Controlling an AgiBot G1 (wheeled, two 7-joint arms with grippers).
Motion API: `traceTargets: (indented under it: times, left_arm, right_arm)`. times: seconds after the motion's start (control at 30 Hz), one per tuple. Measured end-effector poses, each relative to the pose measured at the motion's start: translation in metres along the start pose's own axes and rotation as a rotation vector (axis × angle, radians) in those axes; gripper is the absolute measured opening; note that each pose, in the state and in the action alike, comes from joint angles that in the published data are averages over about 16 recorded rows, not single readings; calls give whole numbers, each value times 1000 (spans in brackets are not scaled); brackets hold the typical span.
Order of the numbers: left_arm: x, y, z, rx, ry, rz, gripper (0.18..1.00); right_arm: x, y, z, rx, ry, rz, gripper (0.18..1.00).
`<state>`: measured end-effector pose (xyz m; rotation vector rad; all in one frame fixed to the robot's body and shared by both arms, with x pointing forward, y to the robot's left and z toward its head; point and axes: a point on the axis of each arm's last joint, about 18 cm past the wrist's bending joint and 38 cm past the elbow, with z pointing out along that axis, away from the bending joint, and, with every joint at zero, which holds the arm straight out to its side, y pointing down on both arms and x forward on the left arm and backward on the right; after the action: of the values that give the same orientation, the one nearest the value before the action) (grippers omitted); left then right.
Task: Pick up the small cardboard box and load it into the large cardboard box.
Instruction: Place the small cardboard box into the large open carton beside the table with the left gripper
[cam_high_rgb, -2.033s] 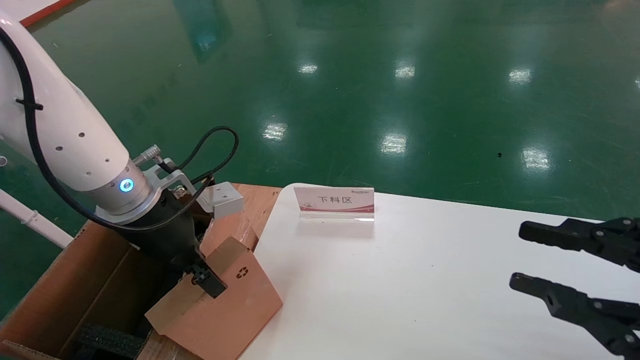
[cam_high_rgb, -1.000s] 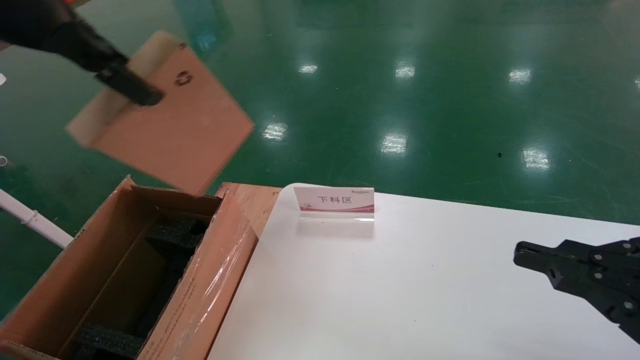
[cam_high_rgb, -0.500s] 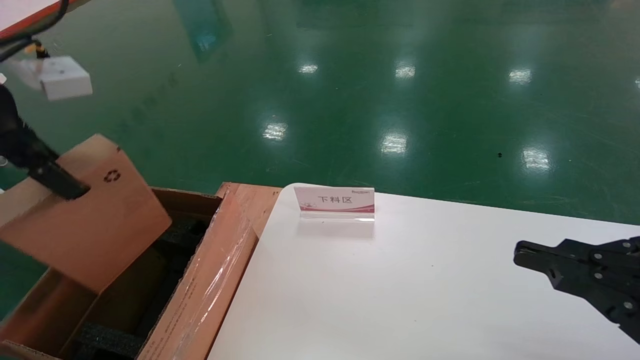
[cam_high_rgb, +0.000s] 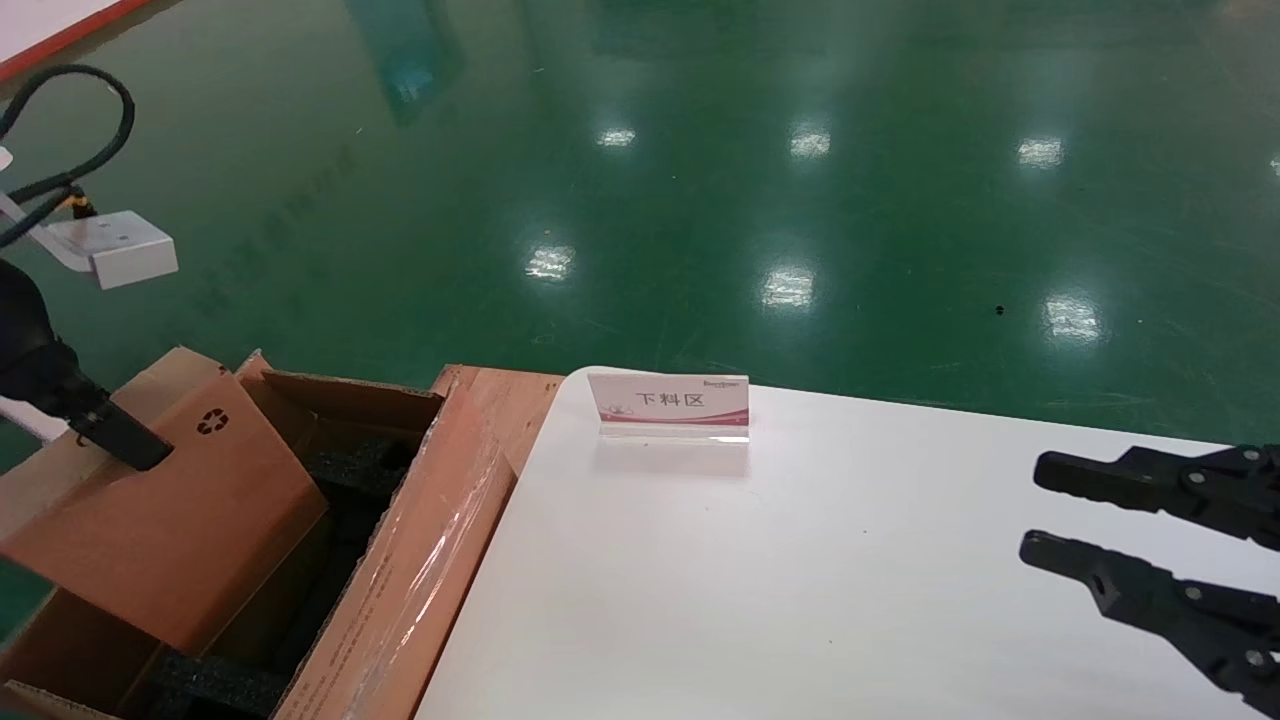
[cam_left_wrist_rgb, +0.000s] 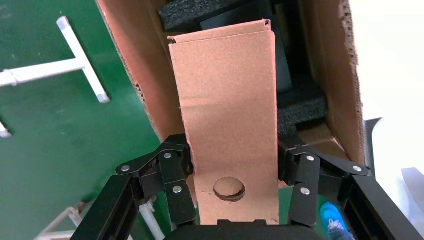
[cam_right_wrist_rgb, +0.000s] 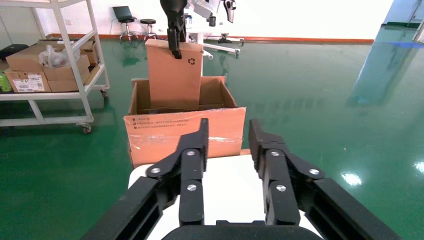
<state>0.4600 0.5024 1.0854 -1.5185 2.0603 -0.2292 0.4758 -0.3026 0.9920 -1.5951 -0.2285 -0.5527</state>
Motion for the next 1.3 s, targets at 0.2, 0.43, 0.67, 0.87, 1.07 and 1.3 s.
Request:
traceTargets:
  times: [0.2, 0.43, 0.67, 0.87, 1.07, 1.3]
  left_arm:
    - [-3, 4, 19, 0, -7, -45, 382]
    - [-5, 8, 41, -11, -14, -82, 380]
    - [-7, 15, 59, -34, -22, -112, 379]
    - [-11, 20, 71, -49, -41, -127, 379]
    - [-17, 22, 79, -57, -71, -132, 378]
    - [-24, 23, 86, -60, -103, -135, 377]
  right_arm:
    - [0, 0, 0, 0, 0, 0, 449]
    - [0, 0, 0, 0, 0, 0, 613]
    - [0, 0, 0, 0, 0, 0, 767]
    - [0, 0, 0, 0, 0, 0, 868]
    - [0, 0, 0, 0, 0, 0, 945]
    - [0, 0, 0, 0, 0, 0, 986]
